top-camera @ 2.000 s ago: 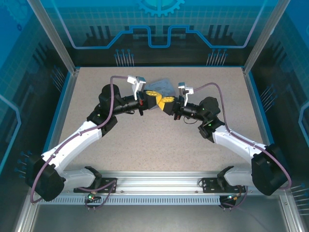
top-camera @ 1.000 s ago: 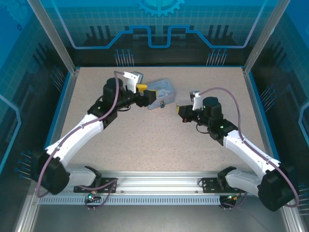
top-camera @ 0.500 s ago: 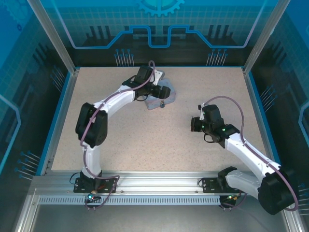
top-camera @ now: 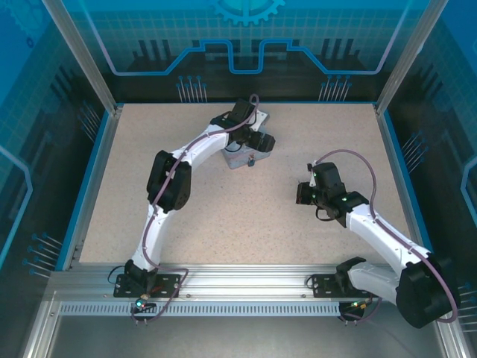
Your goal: Unlock the padlock with the key
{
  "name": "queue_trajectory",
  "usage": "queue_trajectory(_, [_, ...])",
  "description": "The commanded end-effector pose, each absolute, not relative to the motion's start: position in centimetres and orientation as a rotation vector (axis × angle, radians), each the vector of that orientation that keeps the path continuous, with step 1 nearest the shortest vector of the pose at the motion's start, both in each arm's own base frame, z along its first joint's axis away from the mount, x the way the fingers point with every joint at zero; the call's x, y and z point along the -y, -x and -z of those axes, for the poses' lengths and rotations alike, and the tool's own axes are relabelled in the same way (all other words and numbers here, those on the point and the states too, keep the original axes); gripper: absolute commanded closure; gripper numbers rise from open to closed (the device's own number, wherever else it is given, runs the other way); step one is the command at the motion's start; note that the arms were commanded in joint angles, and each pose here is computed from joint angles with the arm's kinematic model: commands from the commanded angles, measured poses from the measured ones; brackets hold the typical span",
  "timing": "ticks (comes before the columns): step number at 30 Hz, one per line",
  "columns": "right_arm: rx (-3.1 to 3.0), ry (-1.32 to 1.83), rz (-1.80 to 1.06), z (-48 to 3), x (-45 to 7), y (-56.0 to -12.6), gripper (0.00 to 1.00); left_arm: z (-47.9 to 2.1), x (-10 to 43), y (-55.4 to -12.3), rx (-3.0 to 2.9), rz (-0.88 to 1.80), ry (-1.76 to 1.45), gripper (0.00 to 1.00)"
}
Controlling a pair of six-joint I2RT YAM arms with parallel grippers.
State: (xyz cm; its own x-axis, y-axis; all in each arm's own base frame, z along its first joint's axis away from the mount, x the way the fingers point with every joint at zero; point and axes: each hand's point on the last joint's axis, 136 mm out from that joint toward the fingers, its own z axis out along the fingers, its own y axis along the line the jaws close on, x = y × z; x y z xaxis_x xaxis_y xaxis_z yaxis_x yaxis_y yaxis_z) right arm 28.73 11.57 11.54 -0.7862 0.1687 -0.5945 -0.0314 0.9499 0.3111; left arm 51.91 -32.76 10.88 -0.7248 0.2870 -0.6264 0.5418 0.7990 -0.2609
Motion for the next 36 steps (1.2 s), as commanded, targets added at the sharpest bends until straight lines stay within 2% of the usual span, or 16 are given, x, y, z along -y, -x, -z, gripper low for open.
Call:
queue_trajectory(1, [-2.448, -0.126, -0.398, -11.0, -11.1, -28.9, 1.00, -9.2, 33.0, -50.8, -2.464, 0.572, -0.674, 0.15])
queue_trajectory(12, [-2.443, -0.138, -0.396, -11.3, -10.9, -28.9, 1.00, -7.3, 33.5, -44.5, -2.529, 0.533, -0.880, 0.18])
queue_trajectory(26, [-2.458, -0.151, -0.401, -11.1, -10.9, -28.8, 1.00, -9.8, 33.6, -34.8, -2.460, 0.716, -0.976, 0.21])
queue_trajectory(30, [-2.467, -0.155, -0.412, -10.9, -11.1, -28.8, 1.00, -10.9, 33.4, -33.3, -2.431, 0.748, -0.970, 0.23])
queue_trajectory(36, [-2.467, -0.133, -0.474, -11.1, -12.2, -29.2, 1.00, -14.1, 33.1, -33.6, -2.339, 0.750, -0.904, 0.19])
